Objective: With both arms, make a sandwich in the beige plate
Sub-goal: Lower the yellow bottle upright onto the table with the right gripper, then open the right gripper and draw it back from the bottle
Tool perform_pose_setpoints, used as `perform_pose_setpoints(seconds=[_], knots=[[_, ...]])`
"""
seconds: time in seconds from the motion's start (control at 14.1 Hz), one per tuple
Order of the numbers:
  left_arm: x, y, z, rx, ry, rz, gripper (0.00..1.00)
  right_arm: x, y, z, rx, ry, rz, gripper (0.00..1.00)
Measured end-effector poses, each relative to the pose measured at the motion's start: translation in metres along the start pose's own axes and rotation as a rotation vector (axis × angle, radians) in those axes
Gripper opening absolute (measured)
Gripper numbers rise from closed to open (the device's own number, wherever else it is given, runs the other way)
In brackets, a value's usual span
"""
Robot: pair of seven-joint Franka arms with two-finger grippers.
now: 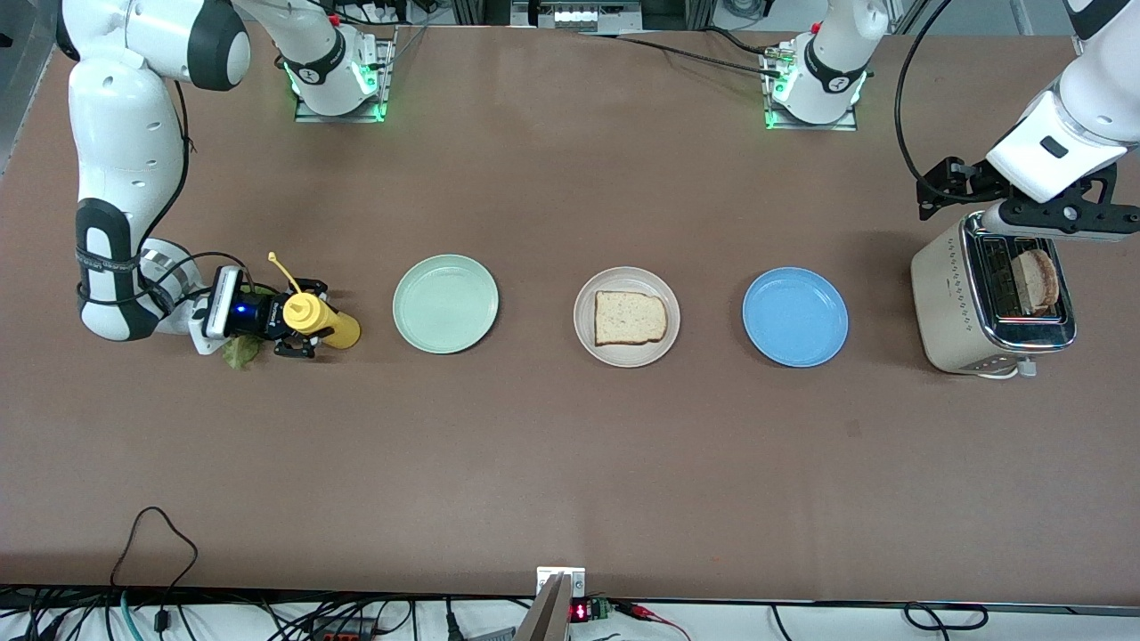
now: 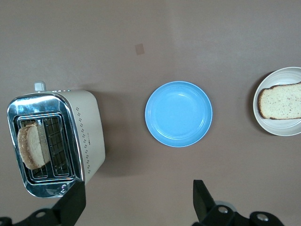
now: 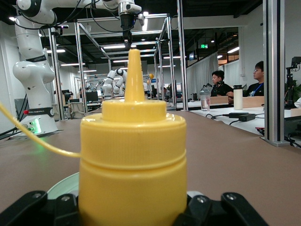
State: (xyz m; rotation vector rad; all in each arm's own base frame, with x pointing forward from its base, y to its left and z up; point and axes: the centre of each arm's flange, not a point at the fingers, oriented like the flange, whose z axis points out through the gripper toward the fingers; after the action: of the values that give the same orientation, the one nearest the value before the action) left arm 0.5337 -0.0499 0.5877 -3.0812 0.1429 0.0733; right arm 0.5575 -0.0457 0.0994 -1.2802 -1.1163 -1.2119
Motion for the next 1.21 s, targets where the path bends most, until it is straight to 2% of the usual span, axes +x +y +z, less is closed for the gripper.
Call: perform_pose_setpoints(seconds=[0.14,0.43,0.5,0.92,1.21], knots=[[0.000,0.000,0.000,0.000,0.000,0.000,1.00,0.000,0.000,0.001,0.002,0.002,0.001,0.52],[0.000,0.000,0.000,0.000,0.000,0.000,1.00,-0.001,0.000,0.002,0.003,0.003,0.002,0.93],[0.000,0.000,0.000,0.000,0.000,0.000,1.00,-0.001,0.000,0.002,0.002,0.003,0.001,1.00],[0.000,0.000,0.000,0.000,-0.001,0.000,1.00,0.000,-0.002,-0.017,-0.018,-0.006,0.012,1.00],[0.000,0.000,0.000,0.000,-0.001,0.000,1.00,0.004,-0.011,-0.063,-0.016,-0.054,0.030,1.00]])
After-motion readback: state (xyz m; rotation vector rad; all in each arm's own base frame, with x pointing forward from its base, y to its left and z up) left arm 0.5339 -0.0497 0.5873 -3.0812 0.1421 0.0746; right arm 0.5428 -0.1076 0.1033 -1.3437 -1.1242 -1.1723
